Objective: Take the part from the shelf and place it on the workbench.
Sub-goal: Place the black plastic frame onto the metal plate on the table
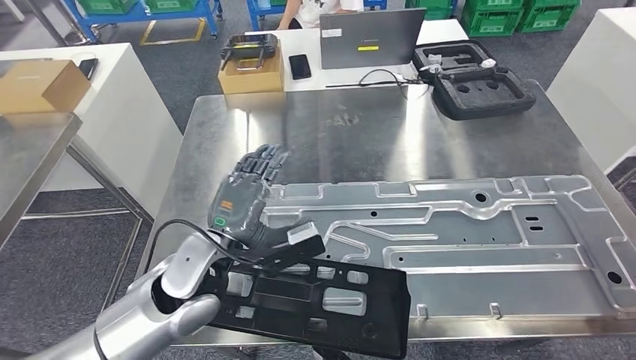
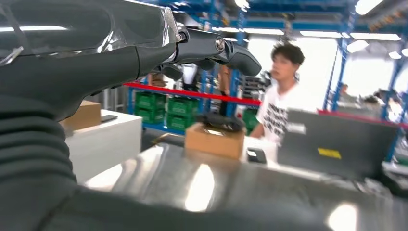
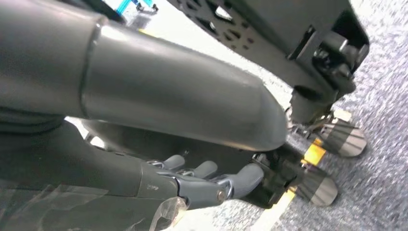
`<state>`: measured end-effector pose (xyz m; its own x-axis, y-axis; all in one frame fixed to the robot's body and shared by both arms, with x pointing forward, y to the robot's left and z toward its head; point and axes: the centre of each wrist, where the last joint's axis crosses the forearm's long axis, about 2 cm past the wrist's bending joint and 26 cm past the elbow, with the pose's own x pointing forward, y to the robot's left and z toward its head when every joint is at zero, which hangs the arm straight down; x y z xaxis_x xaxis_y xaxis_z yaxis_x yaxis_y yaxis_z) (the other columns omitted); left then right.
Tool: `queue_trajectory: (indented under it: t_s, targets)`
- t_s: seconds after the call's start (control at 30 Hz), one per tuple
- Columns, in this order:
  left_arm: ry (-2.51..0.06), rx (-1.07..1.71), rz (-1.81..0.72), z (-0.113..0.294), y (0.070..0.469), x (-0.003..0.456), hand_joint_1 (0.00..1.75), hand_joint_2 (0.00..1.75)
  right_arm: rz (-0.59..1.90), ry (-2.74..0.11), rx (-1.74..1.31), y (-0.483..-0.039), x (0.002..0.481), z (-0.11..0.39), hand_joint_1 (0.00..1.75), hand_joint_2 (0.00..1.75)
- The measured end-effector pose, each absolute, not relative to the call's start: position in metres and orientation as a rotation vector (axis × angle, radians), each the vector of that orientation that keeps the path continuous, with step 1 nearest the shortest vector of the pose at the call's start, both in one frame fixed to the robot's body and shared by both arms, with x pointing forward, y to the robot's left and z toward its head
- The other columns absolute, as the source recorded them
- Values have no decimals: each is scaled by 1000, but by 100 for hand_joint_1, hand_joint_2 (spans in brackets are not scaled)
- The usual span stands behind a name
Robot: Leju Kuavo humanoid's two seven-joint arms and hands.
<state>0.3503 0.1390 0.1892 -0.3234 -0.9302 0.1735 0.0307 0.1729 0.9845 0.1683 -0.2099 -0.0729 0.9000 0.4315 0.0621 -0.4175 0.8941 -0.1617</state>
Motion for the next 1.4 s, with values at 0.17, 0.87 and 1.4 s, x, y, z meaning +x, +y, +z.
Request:
queue_trajectory:
  t_s: [0.17,0.87,1.4]
  targets:
    - [-1529,987,-1175,198,166,355,0,0,426,-83,-156,-214,164,-76,0,0]
    - [-1403,1122,-1012,200,260,333,0,0,382,-66,-203,-242,151,-83,0,0]
    - [-1406,1121,-869,202,296,320,0,0,310,-46,-312,-296,141,-89,0,0]
